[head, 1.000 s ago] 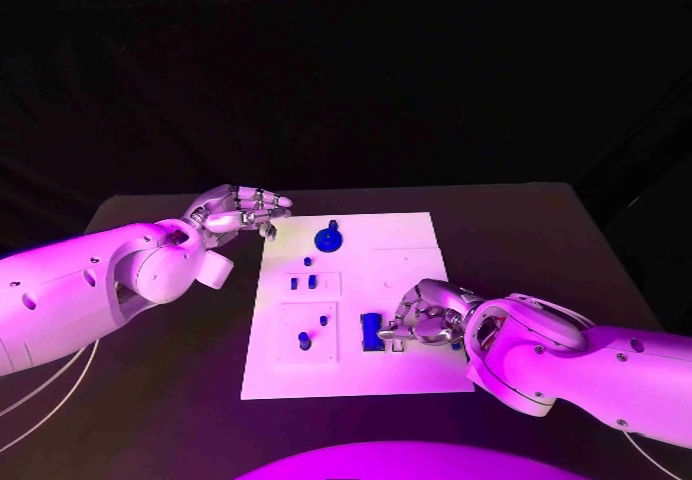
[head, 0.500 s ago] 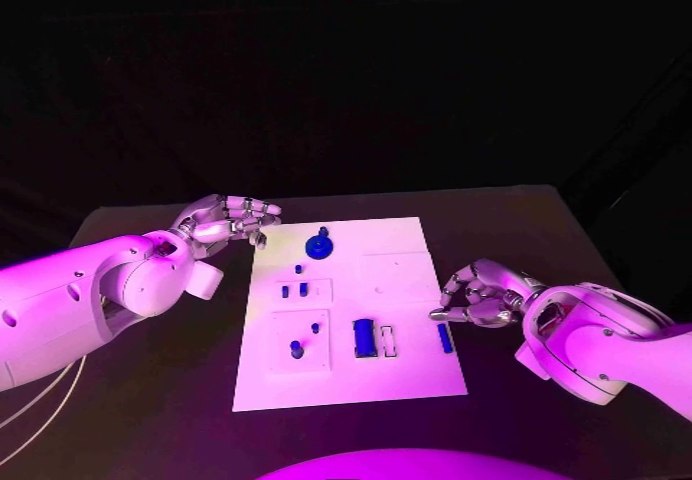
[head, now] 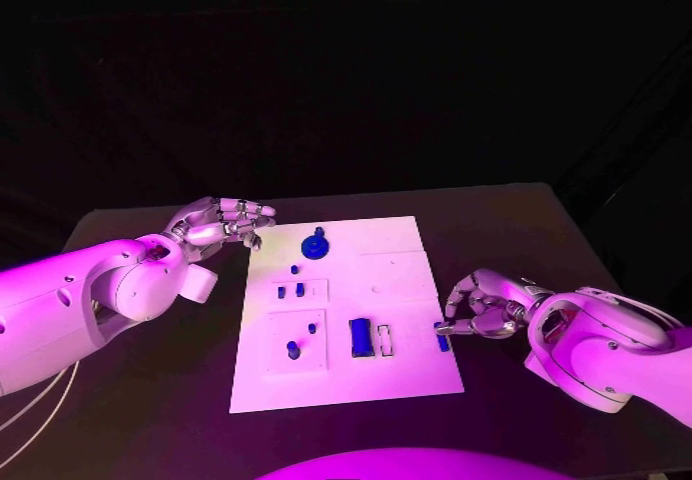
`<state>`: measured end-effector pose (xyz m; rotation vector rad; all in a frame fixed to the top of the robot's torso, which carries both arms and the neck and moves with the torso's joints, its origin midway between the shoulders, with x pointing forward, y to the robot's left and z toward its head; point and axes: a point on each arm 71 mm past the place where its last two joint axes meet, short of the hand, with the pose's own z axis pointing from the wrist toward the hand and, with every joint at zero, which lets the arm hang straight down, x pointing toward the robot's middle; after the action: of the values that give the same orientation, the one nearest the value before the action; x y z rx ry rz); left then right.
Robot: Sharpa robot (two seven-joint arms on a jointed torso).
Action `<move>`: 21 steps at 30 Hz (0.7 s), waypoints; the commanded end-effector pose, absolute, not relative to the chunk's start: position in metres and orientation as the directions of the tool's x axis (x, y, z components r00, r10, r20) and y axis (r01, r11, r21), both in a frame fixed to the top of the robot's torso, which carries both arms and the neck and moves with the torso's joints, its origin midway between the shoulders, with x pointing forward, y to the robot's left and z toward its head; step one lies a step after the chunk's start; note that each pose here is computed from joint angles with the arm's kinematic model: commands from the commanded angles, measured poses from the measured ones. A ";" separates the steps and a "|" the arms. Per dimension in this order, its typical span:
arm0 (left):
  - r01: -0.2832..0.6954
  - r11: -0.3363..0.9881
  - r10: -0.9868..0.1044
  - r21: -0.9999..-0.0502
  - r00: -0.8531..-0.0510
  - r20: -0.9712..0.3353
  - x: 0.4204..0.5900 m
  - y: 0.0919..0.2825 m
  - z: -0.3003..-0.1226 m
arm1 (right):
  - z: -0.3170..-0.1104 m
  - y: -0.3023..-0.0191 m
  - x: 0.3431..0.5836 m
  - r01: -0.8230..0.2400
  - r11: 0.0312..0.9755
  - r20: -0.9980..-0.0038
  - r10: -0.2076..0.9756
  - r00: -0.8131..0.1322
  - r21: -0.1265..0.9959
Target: Assemble the parts on the task board
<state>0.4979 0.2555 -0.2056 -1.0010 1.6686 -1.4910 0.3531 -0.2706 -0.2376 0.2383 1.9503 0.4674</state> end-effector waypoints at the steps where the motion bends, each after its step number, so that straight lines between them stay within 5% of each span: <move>1: -0.102 0.031 -0.875 -0.994 -0.484 0.022 0.497 0.254 -0.205 | -0.253 -0.270 0.348 -0.042 0.943 -0.850 0.279 -0.447 0.331; 21: -0.108 0.036 -0.876 -0.993 -0.483 0.021 0.496 0.256 -0.206 | -0.272 -0.259 0.347 -0.043 0.964 -0.854 0.210 -0.476 0.261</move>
<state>0.4969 0.2584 -0.2067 -1.0083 1.6698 -1.4854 0.3505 -0.2574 -0.2656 0.1502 2.0158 0.3501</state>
